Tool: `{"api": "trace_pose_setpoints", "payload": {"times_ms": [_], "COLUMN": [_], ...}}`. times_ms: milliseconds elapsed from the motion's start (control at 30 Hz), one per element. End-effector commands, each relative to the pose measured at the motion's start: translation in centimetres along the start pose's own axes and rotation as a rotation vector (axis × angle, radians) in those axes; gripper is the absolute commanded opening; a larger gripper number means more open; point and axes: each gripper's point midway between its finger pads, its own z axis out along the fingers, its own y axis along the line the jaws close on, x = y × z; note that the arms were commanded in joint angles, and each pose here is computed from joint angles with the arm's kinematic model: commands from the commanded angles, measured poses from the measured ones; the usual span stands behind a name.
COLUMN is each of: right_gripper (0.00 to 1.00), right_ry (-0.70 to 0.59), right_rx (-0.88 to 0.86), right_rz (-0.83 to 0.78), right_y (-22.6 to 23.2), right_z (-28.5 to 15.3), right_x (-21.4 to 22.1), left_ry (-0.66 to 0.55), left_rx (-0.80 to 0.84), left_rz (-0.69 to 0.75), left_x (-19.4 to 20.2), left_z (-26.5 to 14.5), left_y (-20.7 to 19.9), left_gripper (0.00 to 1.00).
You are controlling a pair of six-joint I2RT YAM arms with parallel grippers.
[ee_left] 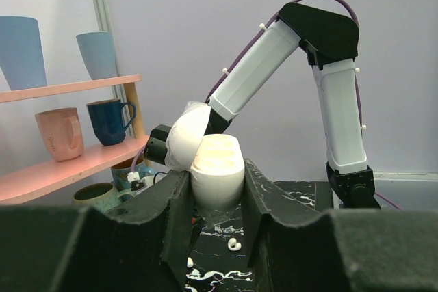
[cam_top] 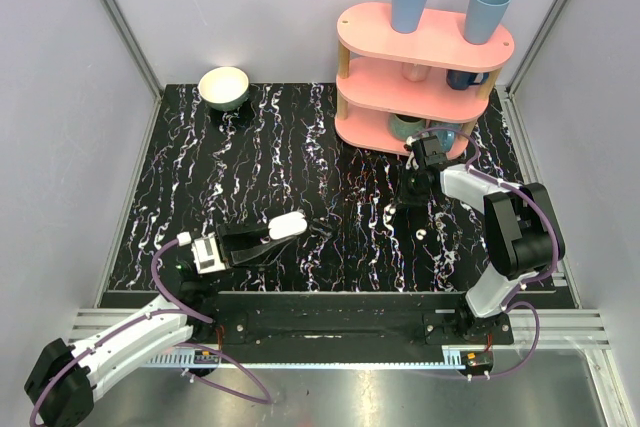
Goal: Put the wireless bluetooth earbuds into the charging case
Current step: Pick up the left earbud from the center of the board.
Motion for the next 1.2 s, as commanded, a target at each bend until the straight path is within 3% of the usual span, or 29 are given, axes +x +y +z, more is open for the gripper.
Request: {"api": "trace_pose_setpoints", "payload": {"times_ms": [0,800,967,1167], "right_gripper": [0.17,0.24,0.19,0.05], "right_ry": [-0.036,0.008,-0.009,-0.039], "right_rx": [-0.07,-0.112,-0.112,-0.157], "right_rz": [-0.035,-0.054,-0.061,-0.086], "right_y": [1.5,2.3,2.4,3.1], "right_z": [-0.6,0.2,-0.1,-0.7], "right_x": [-1.3,-0.7,-0.9,-1.2], "left_ry": [-0.038,-0.038,-0.037,-0.036], "left_rx": [0.012,0.012,0.015,0.015], "left_rz": [0.019,0.015,0.015,0.013], "left_x": [-0.9,-1.0,-0.9,-0.9], "left_z": [0.2,0.3,0.3,0.4], "left_y": [-0.2,-0.2,-0.2,-0.2], "left_gripper": [0.0,0.0,0.0,0.0]}}
